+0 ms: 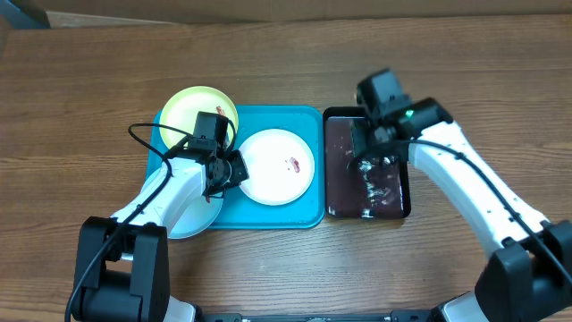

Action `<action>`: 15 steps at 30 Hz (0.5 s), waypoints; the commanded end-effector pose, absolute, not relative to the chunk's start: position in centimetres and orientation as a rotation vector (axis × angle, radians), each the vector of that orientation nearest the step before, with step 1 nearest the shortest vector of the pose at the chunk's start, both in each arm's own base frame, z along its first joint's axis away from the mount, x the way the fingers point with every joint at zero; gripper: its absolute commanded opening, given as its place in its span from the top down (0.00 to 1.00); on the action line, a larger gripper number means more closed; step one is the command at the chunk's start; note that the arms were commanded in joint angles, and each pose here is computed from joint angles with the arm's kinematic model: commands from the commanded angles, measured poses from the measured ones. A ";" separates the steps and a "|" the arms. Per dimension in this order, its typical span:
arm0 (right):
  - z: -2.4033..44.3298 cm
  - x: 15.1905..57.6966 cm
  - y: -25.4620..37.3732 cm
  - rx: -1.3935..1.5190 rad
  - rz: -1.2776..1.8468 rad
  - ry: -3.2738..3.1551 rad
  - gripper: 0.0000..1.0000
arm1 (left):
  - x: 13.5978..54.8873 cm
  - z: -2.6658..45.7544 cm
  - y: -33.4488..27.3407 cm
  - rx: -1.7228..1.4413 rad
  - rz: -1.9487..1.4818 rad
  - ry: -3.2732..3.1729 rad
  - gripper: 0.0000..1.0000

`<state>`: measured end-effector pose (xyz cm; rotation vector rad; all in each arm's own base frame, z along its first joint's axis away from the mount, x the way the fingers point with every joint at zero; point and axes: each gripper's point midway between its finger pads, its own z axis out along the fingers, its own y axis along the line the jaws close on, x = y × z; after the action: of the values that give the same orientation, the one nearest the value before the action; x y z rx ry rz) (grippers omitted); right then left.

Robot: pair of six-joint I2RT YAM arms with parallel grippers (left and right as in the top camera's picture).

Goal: Clean dirty plates on tray and stack at the side
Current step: 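Scrub the white plate's stains with the sponge in the right gripper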

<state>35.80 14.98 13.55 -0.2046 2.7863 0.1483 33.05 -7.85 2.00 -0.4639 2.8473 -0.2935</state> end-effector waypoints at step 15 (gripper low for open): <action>10.6 35.3 26.9 -0.517 0.182 2.704 0.96 | 32.9 1.7 -7.8 -0.479 -0.287 2.853 0.96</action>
<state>34.17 27.31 12.69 -0.5342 2.7117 0.3826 33.05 -7.85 2.00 -0.4644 2.8473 -0.2935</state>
